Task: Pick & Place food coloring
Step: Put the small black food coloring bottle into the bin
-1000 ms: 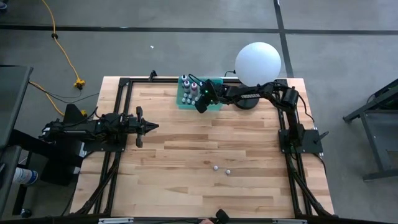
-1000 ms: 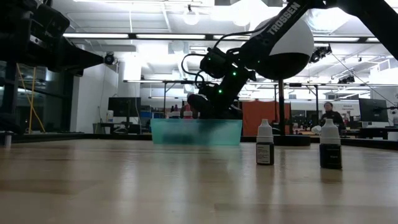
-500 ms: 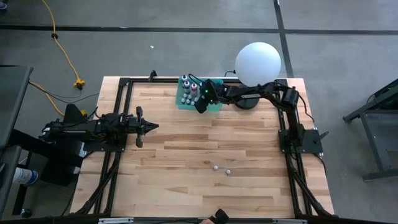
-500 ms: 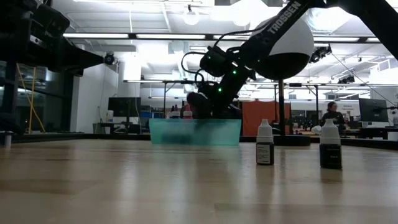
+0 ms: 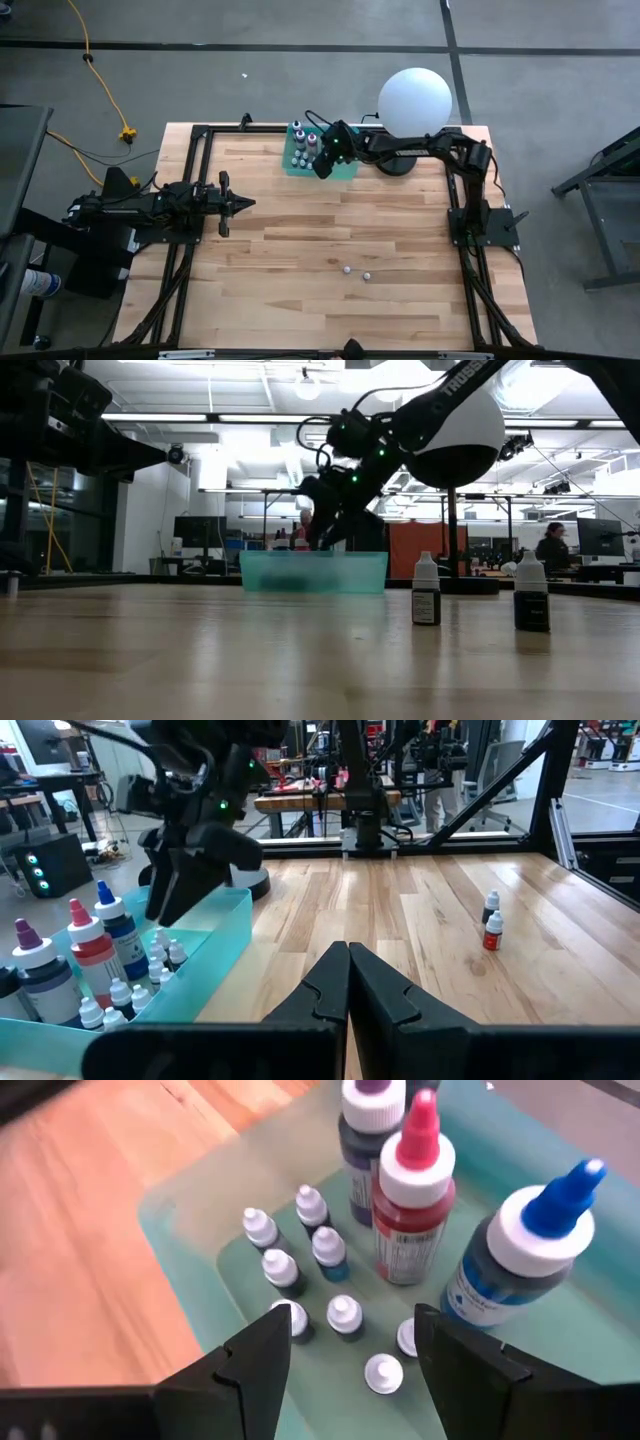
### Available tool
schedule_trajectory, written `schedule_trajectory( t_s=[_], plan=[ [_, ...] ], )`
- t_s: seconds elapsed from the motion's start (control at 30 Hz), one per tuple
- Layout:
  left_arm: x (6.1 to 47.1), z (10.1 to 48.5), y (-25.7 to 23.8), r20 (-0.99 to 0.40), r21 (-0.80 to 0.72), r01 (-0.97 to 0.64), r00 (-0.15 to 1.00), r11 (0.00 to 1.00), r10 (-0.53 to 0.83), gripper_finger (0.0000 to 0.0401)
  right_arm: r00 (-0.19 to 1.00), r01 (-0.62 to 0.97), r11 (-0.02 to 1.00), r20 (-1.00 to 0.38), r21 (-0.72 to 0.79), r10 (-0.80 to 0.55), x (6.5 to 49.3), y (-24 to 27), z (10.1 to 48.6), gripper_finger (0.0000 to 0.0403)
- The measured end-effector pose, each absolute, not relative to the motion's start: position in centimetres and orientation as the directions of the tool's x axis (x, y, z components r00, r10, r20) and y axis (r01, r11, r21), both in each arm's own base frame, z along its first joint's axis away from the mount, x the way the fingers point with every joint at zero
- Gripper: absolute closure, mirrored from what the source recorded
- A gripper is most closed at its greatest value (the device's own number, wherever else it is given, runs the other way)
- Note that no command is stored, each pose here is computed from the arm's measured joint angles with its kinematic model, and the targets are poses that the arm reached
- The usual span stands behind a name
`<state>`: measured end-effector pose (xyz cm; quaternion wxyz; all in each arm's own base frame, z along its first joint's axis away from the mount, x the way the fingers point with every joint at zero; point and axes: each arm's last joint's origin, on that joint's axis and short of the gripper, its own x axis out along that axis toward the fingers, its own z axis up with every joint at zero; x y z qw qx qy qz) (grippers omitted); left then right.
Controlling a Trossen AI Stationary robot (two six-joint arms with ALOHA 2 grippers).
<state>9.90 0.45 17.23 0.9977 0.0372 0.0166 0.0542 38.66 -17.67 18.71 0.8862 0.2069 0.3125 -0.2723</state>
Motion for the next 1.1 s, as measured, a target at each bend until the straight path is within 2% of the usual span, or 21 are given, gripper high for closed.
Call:
schedule_trajectory(
  t_s=[0.33, 0.6, 0.8, 1.1],
  plan=[
    [9.9, 17.2, 0.5, -0.029, 0.076, -0.107, 0.994, 0.991, 0.109, 0.0401, 0.731, 0.539, 0.806, -0.612, 0.246, -0.302, 38.3, -16.1, 22.1, 0.0203],
    [9.9, 17.2, 0.5, -0.029, 0.076, -0.107, 0.994, 0.991, 0.109, 0.0401, 0.827, 0.269, 0.911, -0.559, 0.313, -0.052, 37.1, -12.5, 26.6, 0.0203],
    [9.9, 17.2, 0.5, -0.029, 0.076, -0.107, 0.994, 0.991, 0.109, 0.0401, 0.776, 0.04, 0.961, -0.615, 0.275, 0.143, 34.0, -8.6, 29.8, 0.0203],
    [9.9, 17.2, 0.5, -0.029, 0.076, -0.107, 0.994, 0.991, 0.109, 0.0401, 0.611, -0.237, 0.958, -0.741, 0.164, 0.278, 27.9, -1.9, 33.3, 0.0203]
  ],
)
